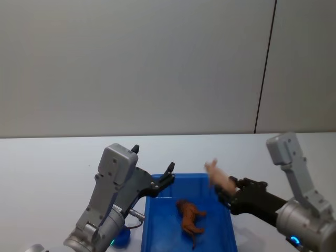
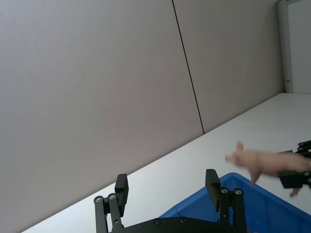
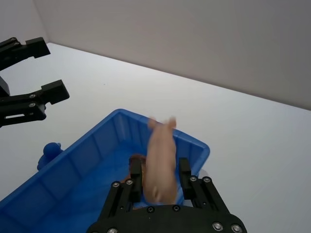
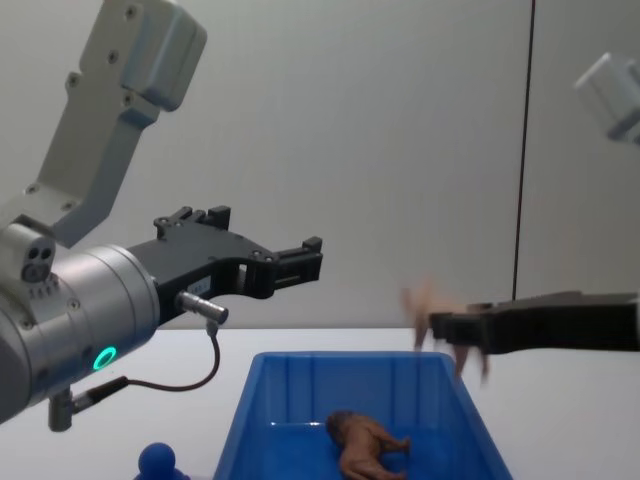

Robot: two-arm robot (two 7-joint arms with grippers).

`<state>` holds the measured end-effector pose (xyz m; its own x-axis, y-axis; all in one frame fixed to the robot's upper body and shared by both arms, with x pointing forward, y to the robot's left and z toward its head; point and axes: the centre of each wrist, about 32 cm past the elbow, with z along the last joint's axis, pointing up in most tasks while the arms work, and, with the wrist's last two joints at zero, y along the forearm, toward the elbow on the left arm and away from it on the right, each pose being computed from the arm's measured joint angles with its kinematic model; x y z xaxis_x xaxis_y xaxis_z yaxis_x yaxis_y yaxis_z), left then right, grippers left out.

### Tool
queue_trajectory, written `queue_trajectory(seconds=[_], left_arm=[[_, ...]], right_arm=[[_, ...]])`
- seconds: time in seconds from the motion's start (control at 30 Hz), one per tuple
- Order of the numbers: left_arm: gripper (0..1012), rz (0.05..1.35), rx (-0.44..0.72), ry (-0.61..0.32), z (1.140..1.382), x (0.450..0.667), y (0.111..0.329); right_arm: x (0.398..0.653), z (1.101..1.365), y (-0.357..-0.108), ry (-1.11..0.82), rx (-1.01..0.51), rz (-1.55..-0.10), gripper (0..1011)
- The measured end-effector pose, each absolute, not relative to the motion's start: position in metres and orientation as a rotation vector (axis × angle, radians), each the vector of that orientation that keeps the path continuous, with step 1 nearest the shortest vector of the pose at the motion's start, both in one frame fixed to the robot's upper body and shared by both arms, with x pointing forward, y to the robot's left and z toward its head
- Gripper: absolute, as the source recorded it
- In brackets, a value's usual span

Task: Pick up the two dolls from the table and place them into the box.

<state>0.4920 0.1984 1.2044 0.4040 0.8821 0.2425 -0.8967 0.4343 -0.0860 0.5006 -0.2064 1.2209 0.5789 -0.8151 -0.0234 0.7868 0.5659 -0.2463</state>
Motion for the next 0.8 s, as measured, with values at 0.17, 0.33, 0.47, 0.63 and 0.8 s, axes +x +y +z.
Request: queue_trajectory(seconds=[0.17,0.33,0.47,0.63,0.8], left_arm=[[1002,1.124,0.061,-0.268,1.204,0.492,0.198],[1002,1.124,0.061,-0.268,1.204,0.492,0.198],[1001,1.124,0.061,-0.268,1.204,0.492,0.198],[1002,1.124,0.061,-0.268,1.204,0.492,0.198],[1002,1.124,0.061,-0.268,1.204,0.492,0.198]], right_arm=[[0.509,1.218,-0.199,0.164,-0.231,-0.912,531],[0.513,1.215,-0.196,0.172,-0.238,-0.896,710],[0.514,1.214,-0.197,0.17,-0.239,-0.894,819],[0.513,1.213,-0.205,0.155,-0.243,-0.913,962],[0.506,1.212,-0.221,0.136,-0.246,-0.95,1001]])
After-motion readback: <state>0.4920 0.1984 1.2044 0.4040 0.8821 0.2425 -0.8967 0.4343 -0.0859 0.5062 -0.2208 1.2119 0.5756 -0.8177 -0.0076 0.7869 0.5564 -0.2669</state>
